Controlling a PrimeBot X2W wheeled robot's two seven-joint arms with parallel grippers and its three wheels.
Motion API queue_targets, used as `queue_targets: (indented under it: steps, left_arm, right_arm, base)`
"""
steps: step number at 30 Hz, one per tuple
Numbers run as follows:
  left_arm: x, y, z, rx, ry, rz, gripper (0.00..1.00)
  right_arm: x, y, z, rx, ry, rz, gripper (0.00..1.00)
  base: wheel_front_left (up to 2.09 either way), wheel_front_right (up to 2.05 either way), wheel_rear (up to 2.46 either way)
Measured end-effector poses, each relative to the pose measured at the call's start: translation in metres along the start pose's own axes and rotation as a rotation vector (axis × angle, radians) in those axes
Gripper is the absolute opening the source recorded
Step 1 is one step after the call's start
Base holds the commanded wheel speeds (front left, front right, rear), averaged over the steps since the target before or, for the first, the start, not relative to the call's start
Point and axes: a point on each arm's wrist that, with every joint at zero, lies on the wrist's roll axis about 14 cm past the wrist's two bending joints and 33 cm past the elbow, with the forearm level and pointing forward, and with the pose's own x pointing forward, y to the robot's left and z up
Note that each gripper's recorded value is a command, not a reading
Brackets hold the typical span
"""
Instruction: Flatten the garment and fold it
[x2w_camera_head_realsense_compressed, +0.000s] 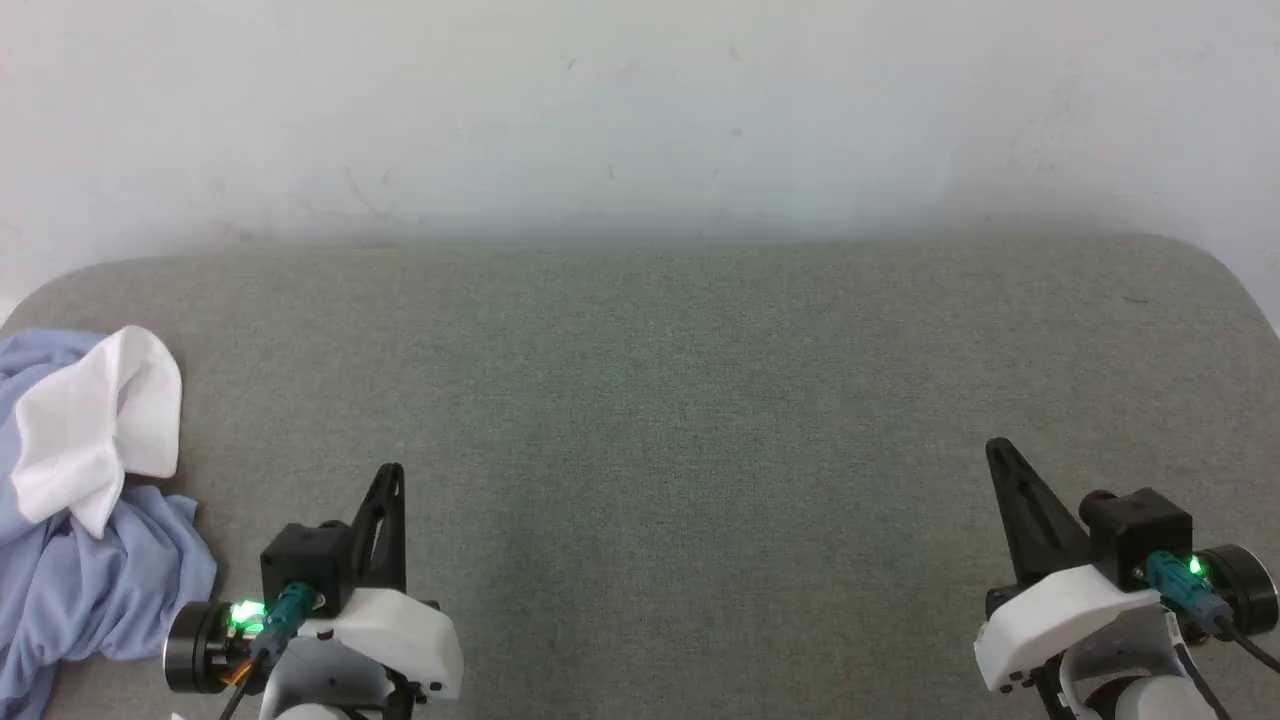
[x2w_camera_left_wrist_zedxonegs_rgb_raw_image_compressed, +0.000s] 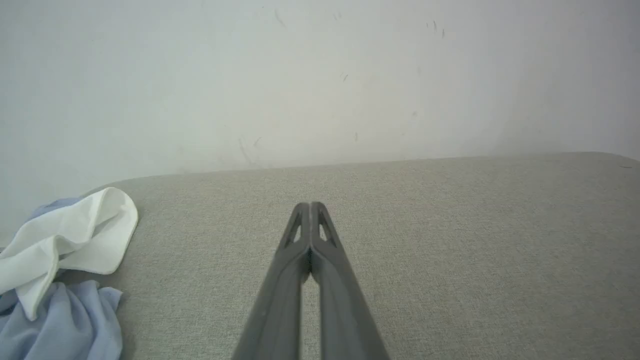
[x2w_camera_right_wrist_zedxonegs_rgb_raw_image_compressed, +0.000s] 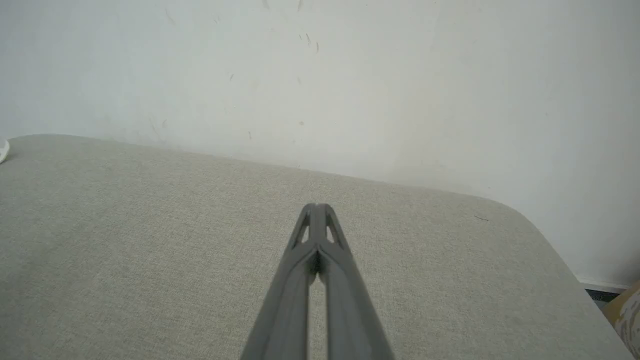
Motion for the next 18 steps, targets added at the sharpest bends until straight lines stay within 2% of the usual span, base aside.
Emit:
queue_targets:
  steps: [18]
  left_arm:
    - [0.0, 0.0, 0.0, 0.0, 0.0, 0.0, 0.0]
  right_arm:
    - [0.0, 0.0, 0.0, 0.0, 0.0, 0.0, 0.0]
  base:
    - [0.0, 0.0, 0.0]
